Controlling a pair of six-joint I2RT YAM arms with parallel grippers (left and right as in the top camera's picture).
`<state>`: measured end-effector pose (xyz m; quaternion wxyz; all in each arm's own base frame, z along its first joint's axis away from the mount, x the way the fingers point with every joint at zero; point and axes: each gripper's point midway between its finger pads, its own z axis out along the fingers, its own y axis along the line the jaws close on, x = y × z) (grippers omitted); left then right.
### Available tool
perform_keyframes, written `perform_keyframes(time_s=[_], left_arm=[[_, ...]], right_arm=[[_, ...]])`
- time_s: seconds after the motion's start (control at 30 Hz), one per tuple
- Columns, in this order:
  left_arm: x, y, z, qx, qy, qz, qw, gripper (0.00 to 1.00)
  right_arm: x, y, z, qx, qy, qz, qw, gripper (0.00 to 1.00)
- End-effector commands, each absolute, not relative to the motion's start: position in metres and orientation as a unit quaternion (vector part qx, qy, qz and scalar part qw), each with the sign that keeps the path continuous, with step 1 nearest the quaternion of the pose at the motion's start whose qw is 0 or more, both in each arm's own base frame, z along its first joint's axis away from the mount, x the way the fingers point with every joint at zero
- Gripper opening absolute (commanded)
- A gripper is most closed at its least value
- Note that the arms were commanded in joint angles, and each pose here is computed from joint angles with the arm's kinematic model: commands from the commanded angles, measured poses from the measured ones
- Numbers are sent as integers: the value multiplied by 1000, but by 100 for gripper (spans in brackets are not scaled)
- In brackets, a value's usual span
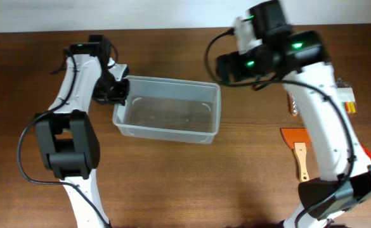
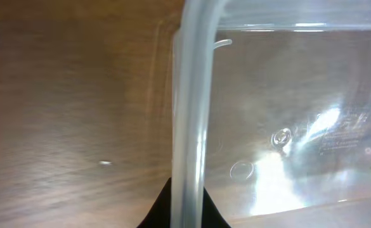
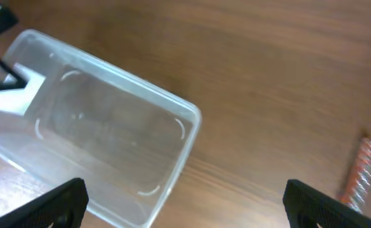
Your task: Pack container
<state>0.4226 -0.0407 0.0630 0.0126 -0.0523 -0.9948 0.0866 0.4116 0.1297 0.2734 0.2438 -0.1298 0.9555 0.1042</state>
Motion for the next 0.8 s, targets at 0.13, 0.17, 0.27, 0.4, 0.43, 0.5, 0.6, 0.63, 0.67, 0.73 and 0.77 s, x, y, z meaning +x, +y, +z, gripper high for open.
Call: perform_keyframes(time_s=[0.13, 0.17, 0.27, 0.4, 0.43, 0.5, 0.6, 0.63, 0.67, 0.73, 0.77], left_arm=[[412, -72, 65, 36, -993, 99, 45, 2], [409, -75, 66, 43, -992, 102, 52, 2], [400, -89, 68, 54, -988, 122, 72, 2], [394, -101, 70, 64, -985, 133, 85, 2], [394, -103, 70, 61, -986, 132, 86, 2], [391, -108, 70, 55, -986, 131, 90, 2], [389, -115, 70, 47, -987, 127, 91, 2], [391, -114, 69, 44, -988, 121, 86, 2], [393, -111, 68, 41, -990, 110, 79, 2], [399, -102, 65, 37, -994, 79, 64, 2], [401, -97, 64, 36, -996, 64, 58, 2]], right_arm=[[411, 64, 277, -43, 970, 86, 225, 99], [410, 59, 276, -35, 971, 87, 222, 99], [410, 45, 275, -19, 972, 83, 217, 99], [410, 35, 275, -7, 973, 80, 218, 99], [411, 33, 275, -5, 973, 79, 218, 99], [411, 33, 275, -5, 973, 78, 219, 99], [413, 33, 276, -7, 972, 77, 224, 99], [413, 33, 276, -9, 971, 77, 225, 99], [414, 32, 276, -9, 971, 77, 226, 99], [415, 33, 277, -11, 970, 77, 229, 99], [416, 33, 278, -11, 970, 77, 231, 99]])
